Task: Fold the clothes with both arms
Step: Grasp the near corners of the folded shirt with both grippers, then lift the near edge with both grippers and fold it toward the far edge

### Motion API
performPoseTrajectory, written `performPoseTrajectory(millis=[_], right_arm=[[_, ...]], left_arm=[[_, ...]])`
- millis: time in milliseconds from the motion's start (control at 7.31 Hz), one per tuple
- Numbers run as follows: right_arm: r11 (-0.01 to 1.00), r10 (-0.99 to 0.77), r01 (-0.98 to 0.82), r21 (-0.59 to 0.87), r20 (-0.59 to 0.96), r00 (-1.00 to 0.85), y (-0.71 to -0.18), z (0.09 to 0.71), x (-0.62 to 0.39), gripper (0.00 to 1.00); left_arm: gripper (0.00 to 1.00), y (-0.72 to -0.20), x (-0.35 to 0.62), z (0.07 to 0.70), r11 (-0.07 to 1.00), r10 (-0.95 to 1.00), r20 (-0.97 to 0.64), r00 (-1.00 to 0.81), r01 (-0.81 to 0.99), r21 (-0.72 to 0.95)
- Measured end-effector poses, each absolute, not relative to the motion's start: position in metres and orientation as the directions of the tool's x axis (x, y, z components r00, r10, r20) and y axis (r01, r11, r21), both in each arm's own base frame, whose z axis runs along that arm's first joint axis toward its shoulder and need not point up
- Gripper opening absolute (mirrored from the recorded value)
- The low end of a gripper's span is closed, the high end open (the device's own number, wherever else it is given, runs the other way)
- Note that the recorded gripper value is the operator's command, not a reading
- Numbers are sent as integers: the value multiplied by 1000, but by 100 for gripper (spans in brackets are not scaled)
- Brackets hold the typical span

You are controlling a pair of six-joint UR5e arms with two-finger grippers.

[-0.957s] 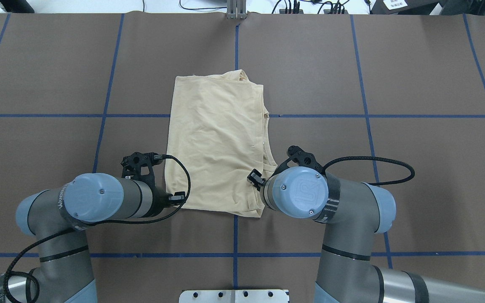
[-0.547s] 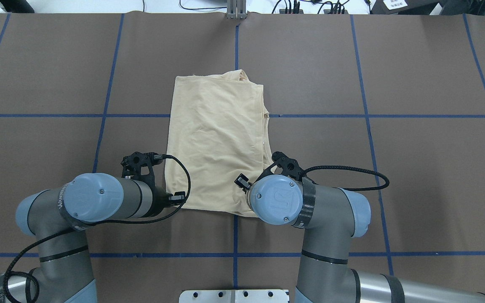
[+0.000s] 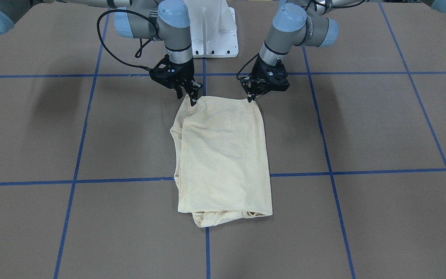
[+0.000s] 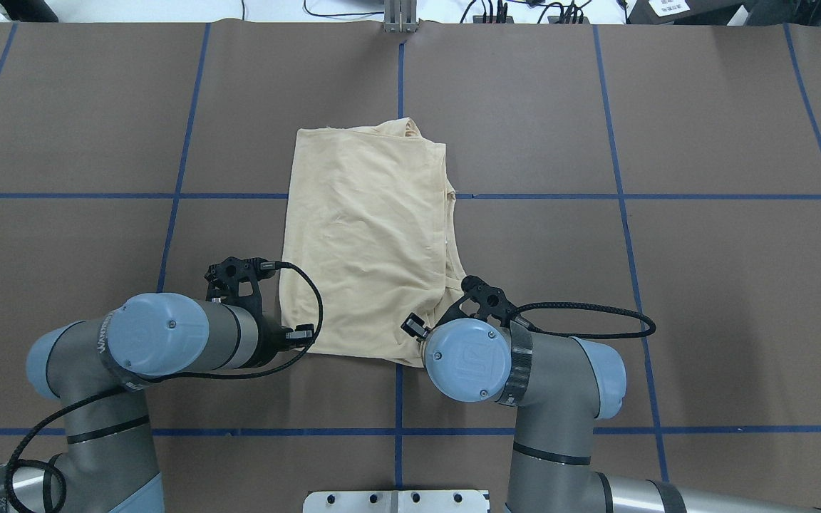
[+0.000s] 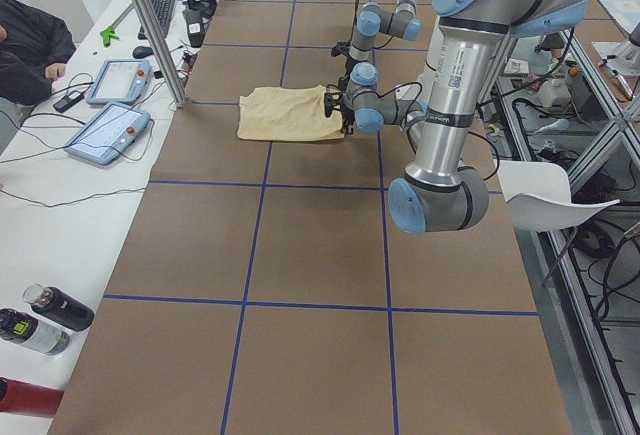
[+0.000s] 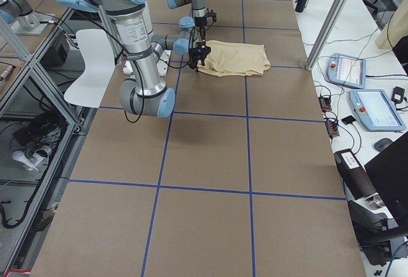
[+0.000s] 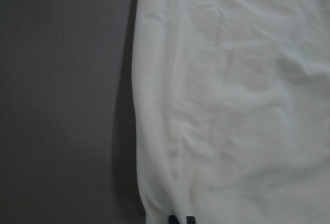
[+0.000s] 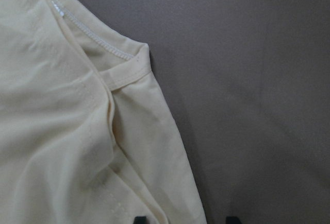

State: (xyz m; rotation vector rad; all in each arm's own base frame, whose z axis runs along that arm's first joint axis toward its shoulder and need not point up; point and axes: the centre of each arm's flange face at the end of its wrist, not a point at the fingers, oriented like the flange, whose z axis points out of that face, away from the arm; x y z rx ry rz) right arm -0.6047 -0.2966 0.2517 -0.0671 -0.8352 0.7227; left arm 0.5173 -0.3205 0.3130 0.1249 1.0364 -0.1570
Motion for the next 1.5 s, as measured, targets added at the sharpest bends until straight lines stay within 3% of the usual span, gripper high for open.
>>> performPoseTrajectory(millis=[137, 410, 547, 684, 1504], right_arm=[[763, 609, -558, -327, 653, 450, -296, 251, -605, 32], [763, 608, -557, -327, 654, 450, -295, 250, -607, 29], [763, 607, -558, -326, 655, 449, -295, 249, -607, 20], [763, 606, -560, -323, 658, 447, -295, 248, -608, 0], [769, 591, -526, -363, 717, 370, -284, 216, -544, 0]], left_arm=[[0, -321, 517, 313, 982, -70, -863, 499, 188, 29], [0, -321, 517, 313, 982, -70, -864, 499, 188, 29], [0, -320, 517, 312, 982, -70, -864, 499, 188, 29], [0, -320, 517, 312, 982, -70, -864, 498, 188, 29], [0, -303, 487, 266, 992, -39, -913, 407, 128, 15]])
